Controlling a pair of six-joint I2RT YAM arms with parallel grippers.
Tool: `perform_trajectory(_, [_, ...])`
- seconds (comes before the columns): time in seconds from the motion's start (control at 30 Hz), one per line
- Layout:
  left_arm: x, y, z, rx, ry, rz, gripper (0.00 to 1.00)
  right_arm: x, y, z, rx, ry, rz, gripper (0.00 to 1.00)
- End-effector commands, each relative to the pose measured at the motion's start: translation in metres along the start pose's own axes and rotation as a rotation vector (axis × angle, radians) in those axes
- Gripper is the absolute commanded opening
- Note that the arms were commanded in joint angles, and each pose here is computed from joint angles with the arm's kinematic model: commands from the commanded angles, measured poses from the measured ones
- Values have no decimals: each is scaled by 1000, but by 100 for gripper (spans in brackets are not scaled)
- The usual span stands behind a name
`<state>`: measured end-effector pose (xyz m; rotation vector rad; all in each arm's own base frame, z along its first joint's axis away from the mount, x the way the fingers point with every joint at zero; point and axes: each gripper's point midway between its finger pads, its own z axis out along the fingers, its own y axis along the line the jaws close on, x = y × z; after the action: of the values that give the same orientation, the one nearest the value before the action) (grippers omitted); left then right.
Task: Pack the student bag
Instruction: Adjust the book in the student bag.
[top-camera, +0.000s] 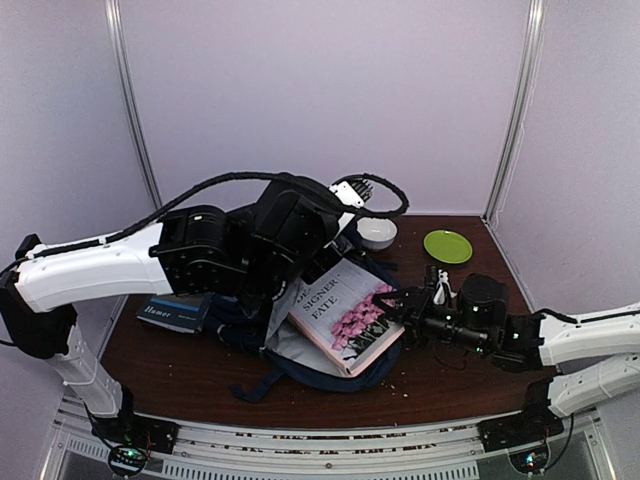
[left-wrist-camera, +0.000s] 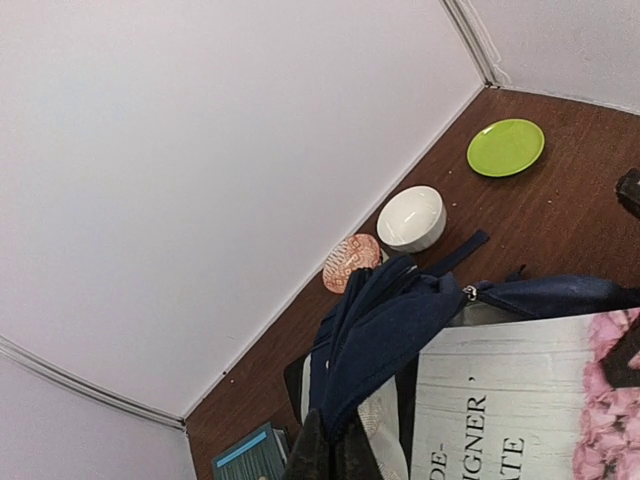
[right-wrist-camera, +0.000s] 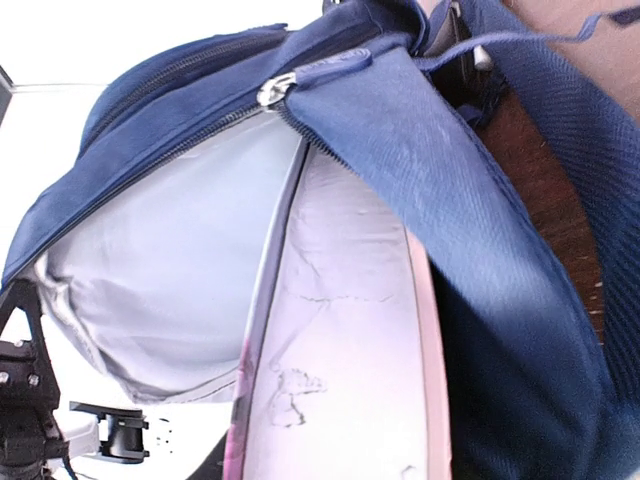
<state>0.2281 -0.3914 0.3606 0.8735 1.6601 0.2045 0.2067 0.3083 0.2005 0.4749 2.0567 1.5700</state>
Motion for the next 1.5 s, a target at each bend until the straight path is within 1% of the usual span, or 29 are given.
perform_trajectory(0.0, [-35, 43, -5, -144, -86, -127, 0, -15, -11, -23, 139, -52, -106, 19])
perform_trajectory(0.17, [-31, 42, 0, -150, -80, -128, 0, -19, 11, -53, 99, -31, -160, 20])
perform_trajectory(0.33, [-32, 40, 2, -139, -87, -136, 0, -30, 30, -89, 98, -59, -246, 20])
perform_trajectory(0.47, [-34, 36, 4, -130, -93, -142, 0, -28, 46, -98, 72, -32, -288, 21])
perform_trajectory(0.63, [-41, 29, 2, -61, -127, -202, 0, -18, 41, -80, 62, 14, -275, 20])
perform_trajectory(0.77, [-44, 27, -1, -23, -150, -245, 0, -14, 42, -58, 27, 18, -244, 20])
perform_trajectory(0.9, [-42, 25, -1, -11, -147, -251, 0, -16, 55, -44, -36, -5, -219, 20])
perform_trajectory(1.0, [-41, 23, -1, 0, -146, -256, 0, -19, 49, -36, -6, -21, -219, 20])
perform_trajectory(1.13, [-42, 23, -3, 11, -152, -266, 0, -15, 43, -21, 19, -2, -201, 20])
perform_trajectory(1.23, [-44, 23, -4, 21, -158, -273, 0, -13, 44, -10, -23, 2, -143, 20])
perform_trajectory(1.43, [-45, 22, -8, 54, -169, -293, 0, -10, 56, 5, -100, 4, -101, 20])
perform_trajectory(1.47, [-44, 20, -8, 64, -171, -296, 0, -11, 54, 7, -85, 4, -100, 20])
